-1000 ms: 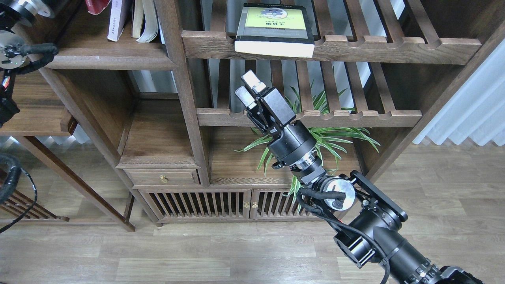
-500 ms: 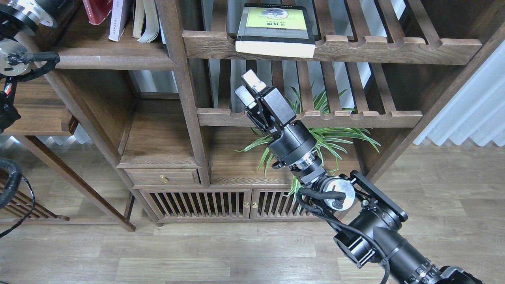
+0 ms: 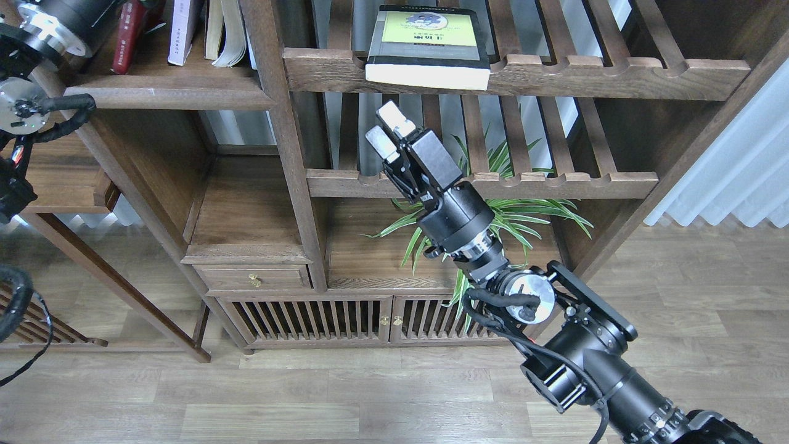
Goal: Organize books on shelf
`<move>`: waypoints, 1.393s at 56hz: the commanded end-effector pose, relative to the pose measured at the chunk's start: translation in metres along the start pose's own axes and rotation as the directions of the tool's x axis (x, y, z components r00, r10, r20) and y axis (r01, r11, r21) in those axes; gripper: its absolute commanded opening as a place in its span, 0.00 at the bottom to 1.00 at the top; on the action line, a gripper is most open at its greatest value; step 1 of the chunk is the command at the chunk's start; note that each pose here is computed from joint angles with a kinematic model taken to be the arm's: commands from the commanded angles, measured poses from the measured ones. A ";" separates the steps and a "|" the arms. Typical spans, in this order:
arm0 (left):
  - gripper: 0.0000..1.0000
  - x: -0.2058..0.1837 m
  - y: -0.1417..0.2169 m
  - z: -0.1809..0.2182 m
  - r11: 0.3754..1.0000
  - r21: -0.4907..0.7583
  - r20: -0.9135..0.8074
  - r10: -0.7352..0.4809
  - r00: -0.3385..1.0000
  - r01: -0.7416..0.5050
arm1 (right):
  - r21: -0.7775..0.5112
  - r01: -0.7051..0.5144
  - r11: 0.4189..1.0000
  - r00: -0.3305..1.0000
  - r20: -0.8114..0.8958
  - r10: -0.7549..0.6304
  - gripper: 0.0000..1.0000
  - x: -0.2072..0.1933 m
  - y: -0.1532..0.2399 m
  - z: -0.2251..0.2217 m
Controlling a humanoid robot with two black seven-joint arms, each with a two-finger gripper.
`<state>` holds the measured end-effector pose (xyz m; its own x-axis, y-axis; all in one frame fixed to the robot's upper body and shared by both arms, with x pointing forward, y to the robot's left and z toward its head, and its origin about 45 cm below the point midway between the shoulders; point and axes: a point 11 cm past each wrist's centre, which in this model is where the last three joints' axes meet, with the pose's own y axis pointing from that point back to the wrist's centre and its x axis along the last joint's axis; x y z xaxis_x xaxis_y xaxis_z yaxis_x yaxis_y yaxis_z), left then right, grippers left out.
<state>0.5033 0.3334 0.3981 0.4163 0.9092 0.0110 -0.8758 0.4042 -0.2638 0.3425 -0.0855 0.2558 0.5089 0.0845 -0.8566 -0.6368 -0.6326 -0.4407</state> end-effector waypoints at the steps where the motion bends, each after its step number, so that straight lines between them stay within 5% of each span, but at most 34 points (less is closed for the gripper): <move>1: 0.90 0.005 0.027 0.014 0.999 -0.027 0.015 -0.030 0.999 0.030 | 0.007 -0.039 0.999 0.999 0.001 0.039 1.00 0.005 0.001 -0.001; 22: 1.00 -0.019 0.085 0.036 0.987 -0.106 -0.030 -0.126 0.992 0.123 | 0.055 -0.145 0.988 0.989 -0.012 0.146 1.00 0.013 -0.007 -0.010; 63: 1.00 0.024 0.159 -0.011 0.997 -0.012 -0.169 0.072 0.983 -0.075 | 0.186 -0.230 0.955 0.969 -0.046 0.242 0.99 0.009 -0.026 -0.053; 70: 1.00 0.026 0.166 -0.018 0.996 0.006 -0.173 0.089 0.981 -0.089 | 0.206 -0.242 0.948 0.965 -0.046 0.257 0.95 0.010 -0.026 -0.056; 78: 1.00 0.026 0.179 -0.032 0.994 0.044 -0.188 0.111 0.976 -0.105 | 0.264 -0.239 0.934 0.965 -0.041 0.258 0.73 0.010 -0.023 -0.065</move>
<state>0.3699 0.4244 0.3299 0.3646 0.9120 -0.1879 -0.9173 0.3171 -0.2410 0.3989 -0.1160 0.2751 0.3531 -0.1156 -0.9284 -0.8592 -0.4327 -0.2730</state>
